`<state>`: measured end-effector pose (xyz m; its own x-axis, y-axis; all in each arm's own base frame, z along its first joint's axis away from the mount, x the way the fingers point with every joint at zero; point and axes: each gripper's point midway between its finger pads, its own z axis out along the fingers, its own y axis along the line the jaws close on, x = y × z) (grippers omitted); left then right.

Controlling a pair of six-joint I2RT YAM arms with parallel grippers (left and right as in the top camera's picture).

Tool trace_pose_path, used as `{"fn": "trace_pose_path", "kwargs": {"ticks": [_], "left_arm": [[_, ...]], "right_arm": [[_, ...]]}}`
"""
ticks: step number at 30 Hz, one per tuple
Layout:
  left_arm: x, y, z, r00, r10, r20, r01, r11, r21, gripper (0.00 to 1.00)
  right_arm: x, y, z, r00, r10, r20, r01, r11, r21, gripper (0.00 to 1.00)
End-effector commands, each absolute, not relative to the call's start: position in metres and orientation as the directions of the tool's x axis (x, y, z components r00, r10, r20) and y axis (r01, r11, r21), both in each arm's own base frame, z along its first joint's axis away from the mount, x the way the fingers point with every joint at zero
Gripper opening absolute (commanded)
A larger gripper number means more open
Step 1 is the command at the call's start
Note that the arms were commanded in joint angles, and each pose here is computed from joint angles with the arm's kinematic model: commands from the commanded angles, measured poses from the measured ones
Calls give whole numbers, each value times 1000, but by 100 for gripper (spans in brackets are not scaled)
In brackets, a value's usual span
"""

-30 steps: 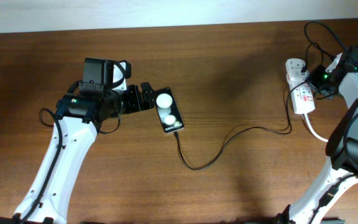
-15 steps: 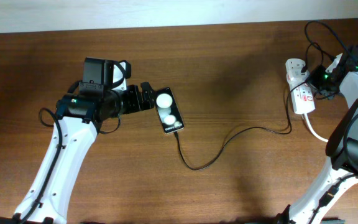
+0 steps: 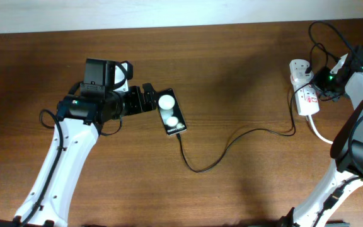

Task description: Plug charger to phone and switch on socket

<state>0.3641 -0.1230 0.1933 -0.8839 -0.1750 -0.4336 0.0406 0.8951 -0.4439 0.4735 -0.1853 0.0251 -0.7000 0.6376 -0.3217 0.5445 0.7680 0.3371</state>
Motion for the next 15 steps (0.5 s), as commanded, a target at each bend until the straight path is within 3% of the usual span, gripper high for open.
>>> {"fn": "trace_pose_path", "kwargs": {"ticks": [1,11,15], "left_arm": [[366,-122,195,-880,-165,-446,51,900,-434,99],[366,-122,195,-880,-165,-446,51,900,-434,99],[366,-122,195,-879,-165,-447,51,900,-434,99]], "right_arm": [[472,-133,4,-788,568,-238,463,801,379,4],[470,-123,3,-801,556,-221,455,806,377,4],[450,-139,-4,-745,647,-160,595,754,278,4]]}}
